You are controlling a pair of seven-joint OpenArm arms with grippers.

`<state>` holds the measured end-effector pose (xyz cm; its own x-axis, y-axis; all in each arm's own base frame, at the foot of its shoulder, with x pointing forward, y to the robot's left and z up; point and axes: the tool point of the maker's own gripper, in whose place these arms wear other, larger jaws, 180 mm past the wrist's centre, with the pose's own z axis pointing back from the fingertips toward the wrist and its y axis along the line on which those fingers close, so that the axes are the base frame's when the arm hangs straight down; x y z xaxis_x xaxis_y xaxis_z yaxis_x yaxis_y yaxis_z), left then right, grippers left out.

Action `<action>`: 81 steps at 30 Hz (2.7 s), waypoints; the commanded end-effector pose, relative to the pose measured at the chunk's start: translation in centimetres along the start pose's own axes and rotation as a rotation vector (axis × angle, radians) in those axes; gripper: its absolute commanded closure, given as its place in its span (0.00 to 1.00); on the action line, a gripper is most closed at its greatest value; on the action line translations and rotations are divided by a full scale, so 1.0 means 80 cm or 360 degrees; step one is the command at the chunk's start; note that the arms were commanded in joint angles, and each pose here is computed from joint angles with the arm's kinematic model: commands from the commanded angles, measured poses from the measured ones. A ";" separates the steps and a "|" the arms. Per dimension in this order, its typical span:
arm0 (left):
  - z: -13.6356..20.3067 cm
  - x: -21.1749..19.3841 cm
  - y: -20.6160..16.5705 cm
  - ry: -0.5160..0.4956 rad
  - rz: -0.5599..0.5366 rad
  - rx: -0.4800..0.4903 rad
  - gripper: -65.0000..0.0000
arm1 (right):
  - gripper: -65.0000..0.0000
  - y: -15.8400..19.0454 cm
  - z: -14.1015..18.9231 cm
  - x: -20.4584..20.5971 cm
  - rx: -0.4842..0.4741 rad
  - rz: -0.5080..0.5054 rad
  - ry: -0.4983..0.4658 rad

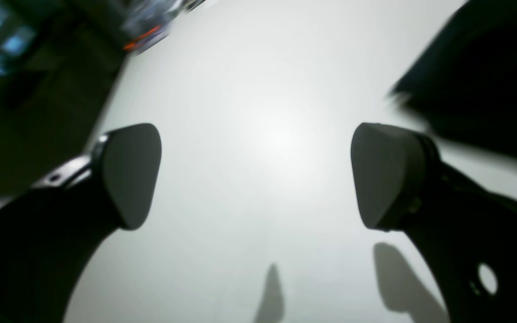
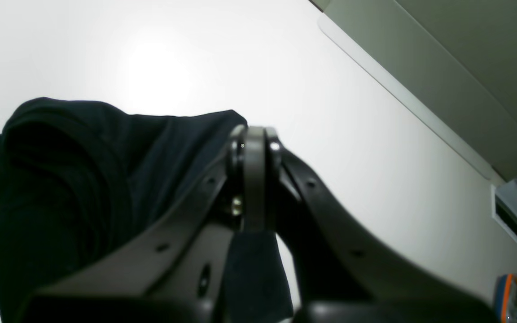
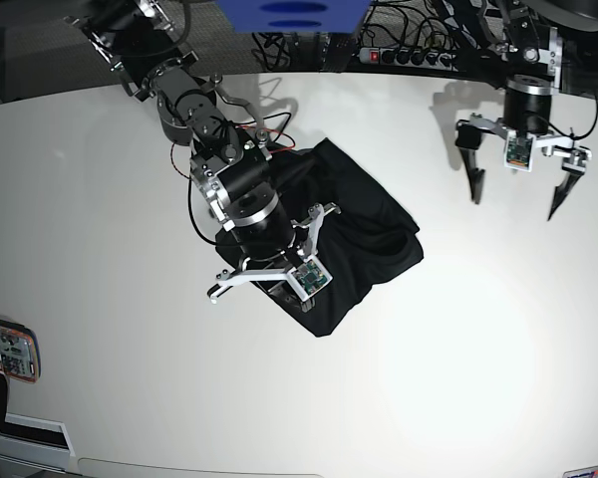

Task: Fold the T-shirt properly
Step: 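Lower the right gripper onto the black bundle's edge and grasp it, then bring the left gripper down and grasp the bundle's opposite edge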

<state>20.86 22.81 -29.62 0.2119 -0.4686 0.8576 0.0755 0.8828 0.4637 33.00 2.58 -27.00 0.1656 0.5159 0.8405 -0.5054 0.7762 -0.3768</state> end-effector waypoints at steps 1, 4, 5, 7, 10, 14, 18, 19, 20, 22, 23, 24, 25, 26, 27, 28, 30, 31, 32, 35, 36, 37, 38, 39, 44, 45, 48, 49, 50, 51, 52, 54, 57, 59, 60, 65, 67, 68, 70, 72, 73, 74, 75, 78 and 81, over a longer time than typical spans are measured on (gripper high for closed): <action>0.002 0.002 0.001 -0.0014 -0.0006 0.0001 0.00 | 1.00 -0.009 0.001 0.020 -0.0037 0.0005 -0.0085; 0.002 -0.014 -0.005 0.0086 -0.0001 -0.0021 0.00 | 1.00 -0.009 0.001 0.020 -0.0037 0.0005 -0.0085; 0.002 -0.017 -0.007 0.0106 0.0006 -0.0029 0.01 | 1.00 -0.010 0.001 0.020 -0.0039 0.0005 -0.0085; 0.001 -0.021 -0.004 0.0137 -0.0005 -0.0032 0.02 | 1.00 -0.011 0.001 0.019 -0.0041 0.0004 -0.0084; -0.001 -0.027 0.000 0.0184 -0.0029 -0.0036 0.14 | 1.00 -0.011 0.001 0.020 -0.0043 0.0003 -0.0086; -0.002 -0.028 0.004 0.0189 -0.0041 -0.0032 0.49 | 1.00 -0.008 0.001 0.020 -0.0033 0.0005 -0.0086; -0.008 -0.016 0.006 0.0143 -0.0019 0.0001 0.87 | 1.00 -0.010 0.000 0.021 -0.0037 0.0008 -0.0092; -0.009 -0.014 0.003 0.0134 0.0027 0.0014 0.94 | 1.00 -0.010 0.000 0.021 -0.0037 0.0009 -0.0091; -0.009 -0.012 0.001 0.0123 0.0063 0.0024 0.99 | 1.00 -0.009 -0.002 0.018 -0.0034 0.0010 -0.0079; -0.011 -0.007 -0.008 0.0100 0.0119 0.0008 1.00 | 1.00 -0.009 -0.007 0.008 -0.0032 0.0009 -0.0041; -0.014 0.000 -0.024 0.0074 0.0145 -0.0044 1.00 | 1.00 -0.011 -0.013 0.007 -0.0035 0.0024 -0.0029; -0.015 0.004 -0.039 0.0061 0.0154 -0.0098 1.00 | 1.00 -0.013 -0.020 0.012 -0.0040 0.0031 -0.0036; -0.016 0.009 -0.057 0.0048 0.0171 -0.0163 1.00 | 1.00 -0.014 -0.027 0.022 -0.0044 0.0024 -0.0053; -0.013 0.012 -0.077 0.0041 0.0195 -0.0233 1.00 | 1.00 -0.013 -0.034 0.032 -0.0045 0.0005 -0.0069; -0.010 0.019 -0.102 0.0027 0.0224 -0.0318 1.00 | 1.00 -0.013 -0.039 0.042 -0.0049 -0.0018 -0.0087; -0.006 0.022 -0.120 0.0022 0.0245 -0.0381 1.00 | 1.00 -0.012 -0.044 0.048 -0.0046 -0.0029 -0.0093; 0.001 0.033 -0.153 0.0001 0.0287 -0.0494 1.00 | 1.00 -0.009 -0.052 0.053 -0.0039 -0.0034 -0.0091; 0.004 0.038 -0.165 -0.0013 0.0305 -0.0540 1.00 | 1.00 -0.007 -0.054 0.049 -0.0031 -0.0029 -0.0076; 0.005 0.042 -0.175 -0.0020 0.0309 -0.0580 1.00 | 1.00 -0.005 -0.057 0.045 -0.0027 -0.0024 -0.0060; 0.013 0.055 -0.208 -0.0067 0.0299 -0.0737 1.00 | 1.00 0.008 -0.070 0.056 0.0015 -0.0032 -0.0058; 0.018 0.057 -0.217 -0.0073 0.0295 -0.0784 1.00 | 1.00 0.014 -0.076 0.055 0.0051 -0.0003 -0.0043; 0.022 0.055 -0.226 -0.0066 0.0297 -0.0821 1.00 | 1.00 0.022 -0.081 0.052 0.0092 0.0024 -0.0024; 0.025 0.054 -0.233 -0.0059 0.0301 -0.0850 1.00 | 1.00 0.031 -0.084 0.053 0.0134 0.0030 -0.0016; 0.027 0.050 -0.239 -0.0044 0.0309 -0.0871 1.00 | 1.00 0.046 -0.087 0.057 0.0187 0.0030 -0.0012; 0.031 0.022 -0.252 0.0086 0.0297 -0.0912 1.00 | 1.00 0.077 -0.103 0.038 0.0287 0.0027 0.0083; 0.031 0.020 -0.251 0.0104 0.0292 -0.0911 1.00 | 1.00 0.075 -0.107 0.039 0.0285 0.0039 0.0088; 0.031 0.016 -0.251 0.0126 0.0284 -0.0909 1.00 | 1.00 0.065 -0.123 0.035 0.0270 0.0084 0.0133; 0.031 0.016 -0.251 0.0126 0.0284 -0.0909 1.00 | 1.00 0.063 -0.129 0.029 0.0269 0.0094 0.0162; 0.030 0.016 -0.251 0.0124 0.0284 -0.0908 1.00 | 1.00 0.060 -0.134 0.025 0.0270 0.0102 0.0182; 0.031 0.017 -0.251 0.0123 0.0285 -0.0910 1.00 | 1.00 0.059 -0.137 0.026 0.0277 0.0093 0.0187; 0.030 0.017 -0.251 0.0121 0.0285 -0.0910 1.00 | 1.00 0.059 -0.140 0.025 0.0295 0.0073 0.0195; 0.031 0.016 -0.251 0.0126 0.0285 -0.0909 1.00 | 1.00 0.061 -0.146 0.029 0.0344 0.0010 0.0198; 0.031 0.012 -0.253 0.0140 0.0287 -0.0914 1.00 | 1.00 0.068 -0.151 0.029 0.0431 -0.0102 0.0215; 0.031 0.009 -0.254 0.0149 0.0288 -0.0918 1.00 | 1.00 0.075 -0.155 0.022 0.0484 -0.0169 0.0247; 0.028 0.004 -0.256 0.0159 0.0288 -0.0920 1.00 | 1.00 0.072 -0.159 0.024 0.0492 -0.0184 0.0254; 0.009 -0.015 -0.258 0.0195 0.0283 -0.0905 1.00 | 1.00 0.062 -0.174 0.019 0.0482 -0.0193 0.0269; 0.009 -0.016 -0.258 0.0199 0.0285 -0.0906 1.00 | 1.00 0.054 -0.180 0.017 0.0467 -0.0181 0.0284; 0.008 -0.015 -0.258 0.0197 0.0285 -0.0905 1.00 | 1.00 0.050 -0.183 0.017 0.0459 -0.0174 0.0291; 0.003 -0.011 -0.257 0.0181 0.0285 -0.0896 1.00 | 1.00 0.049 -0.186 0.007 0.0456 -0.0172 0.0331; -0.003 -0.013 -0.257 0.0180 0.0280 -0.0894 1.00 | 1.00 0.049 -0.190 -0.005 0.0455 -0.0174 0.0366; -0.004 -0.016 -0.258 0.0190 0.0283 -0.0895 1.00 | 1.00 0.049 -0.192 -0.010 0.0454 -0.0179 0.0367; -0.004 -0.019 -0.259 0.0199 0.0282 -0.0898 1.00 | 1.00 0.050 -0.194 -0.016 0.0455 -0.0185 0.0375; -0.007 -0.017 -0.258 0.0191 0.0280 -0.0892 1.00 | 1.00 0.051 -0.195 -0.023 0.0456 -0.0187 0.0390; -0.007 -0.024 -0.262 0.0213 0.0288 -0.0899 1.00 | 1.00 0.054 -0.197 -0.048 0.0459 -0.0198 0.0455; -0.017 -0.027 -0.265 0.0217 0.0289 -0.0903 1.00 | 1.00 0.052 -0.198 -0.058 0.0453 -0.0201 0.0452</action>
<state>19.21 5.38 -42.60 0.4221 -0.3456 0.8381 0.5296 0.8443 0.0815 41.64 8.17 -41.42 0.5060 0.5539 0.6612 -0.6755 0.7312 -0.0956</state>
